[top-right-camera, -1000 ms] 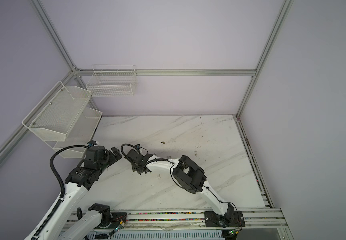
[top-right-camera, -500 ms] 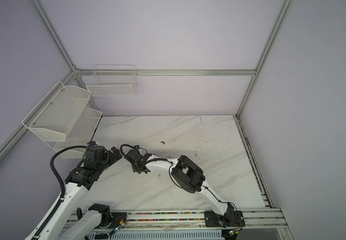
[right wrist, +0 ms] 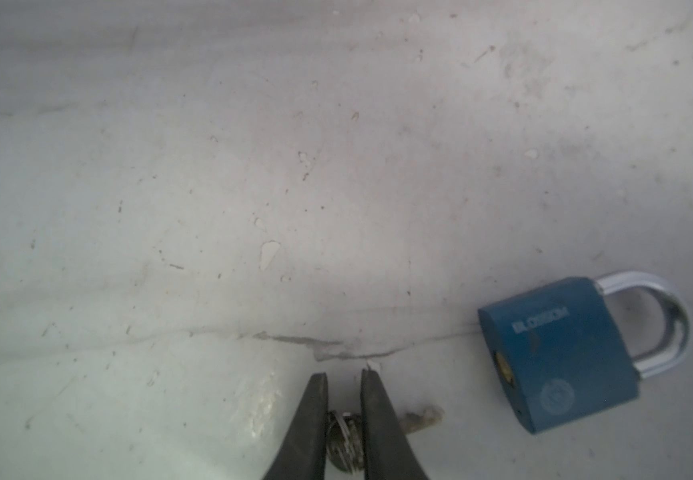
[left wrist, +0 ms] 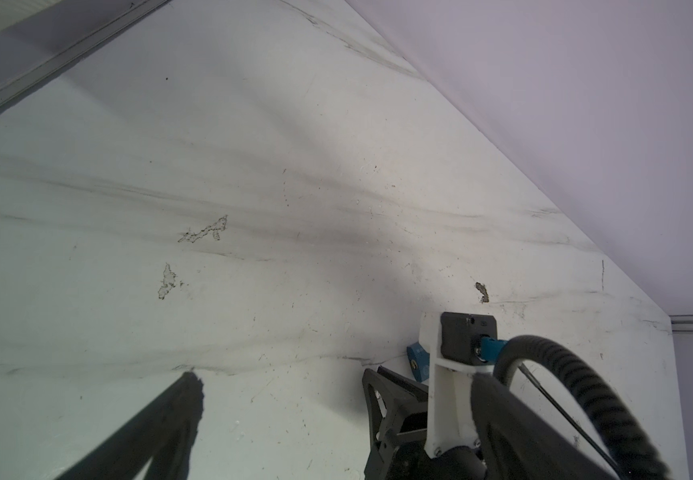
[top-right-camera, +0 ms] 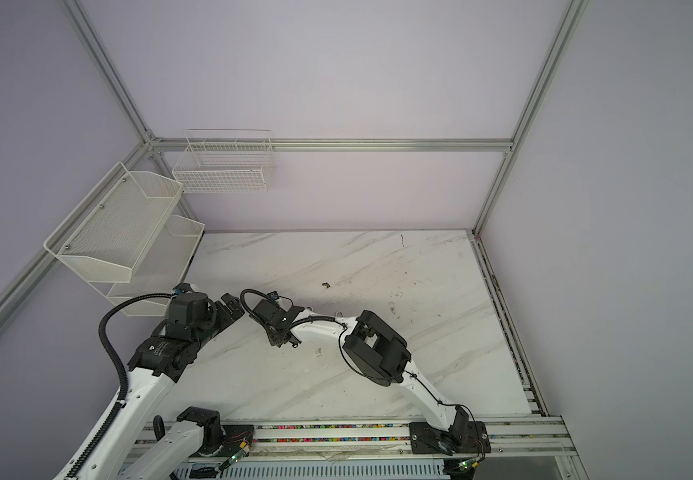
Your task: Unlock with the key
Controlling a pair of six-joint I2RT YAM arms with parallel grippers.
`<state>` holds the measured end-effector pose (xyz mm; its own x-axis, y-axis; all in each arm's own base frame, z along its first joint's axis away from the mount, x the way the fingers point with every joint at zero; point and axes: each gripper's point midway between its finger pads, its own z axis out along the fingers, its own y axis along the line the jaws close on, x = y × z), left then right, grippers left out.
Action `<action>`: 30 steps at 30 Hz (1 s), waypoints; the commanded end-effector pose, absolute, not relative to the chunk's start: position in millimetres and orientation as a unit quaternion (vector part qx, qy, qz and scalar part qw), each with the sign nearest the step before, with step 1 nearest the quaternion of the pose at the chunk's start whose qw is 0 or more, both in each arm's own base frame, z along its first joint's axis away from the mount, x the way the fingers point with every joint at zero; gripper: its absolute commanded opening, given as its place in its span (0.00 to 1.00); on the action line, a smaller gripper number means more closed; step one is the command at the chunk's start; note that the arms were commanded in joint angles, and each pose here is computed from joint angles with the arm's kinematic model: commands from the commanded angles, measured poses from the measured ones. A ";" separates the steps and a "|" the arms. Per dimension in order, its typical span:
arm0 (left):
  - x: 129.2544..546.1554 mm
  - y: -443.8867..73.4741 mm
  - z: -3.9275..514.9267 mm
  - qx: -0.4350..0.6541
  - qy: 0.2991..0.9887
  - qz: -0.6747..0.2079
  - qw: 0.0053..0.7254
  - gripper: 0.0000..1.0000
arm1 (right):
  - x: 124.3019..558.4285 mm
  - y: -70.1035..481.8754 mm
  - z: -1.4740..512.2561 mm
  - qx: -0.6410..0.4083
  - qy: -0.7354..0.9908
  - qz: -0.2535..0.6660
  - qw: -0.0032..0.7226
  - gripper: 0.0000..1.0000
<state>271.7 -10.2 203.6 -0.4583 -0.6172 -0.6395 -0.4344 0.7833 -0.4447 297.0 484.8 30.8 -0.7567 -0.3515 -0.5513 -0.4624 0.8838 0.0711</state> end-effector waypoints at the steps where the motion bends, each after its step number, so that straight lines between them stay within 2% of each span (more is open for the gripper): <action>1: 268.8 -11.3 189.6 -0.320 0.847 -0.119 0.407 1.00 | 296.1 471.1 18.5 -0.225 0.936 0.073 0.259 0.15; 14: 267.9 -15.4 195.6 -0.329 0.841 -0.140 0.406 1.00 | 297.9 474.7 54.5 -0.228 0.925 0.120 0.280 0.00; 23: 270.7 -29.8 220.1 -0.327 0.830 -0.194 0.408 1.00 | 305.8 459.2 115.9 -0.156 0.913 0.230 0.298 0.00; 30: 280.5 -47.8 242.2 -0.305 0.807 -0.261 0.432 0.98 | 319.4 428.7 185.2 -0.100 0.887 0.299 0.338 0.00</action>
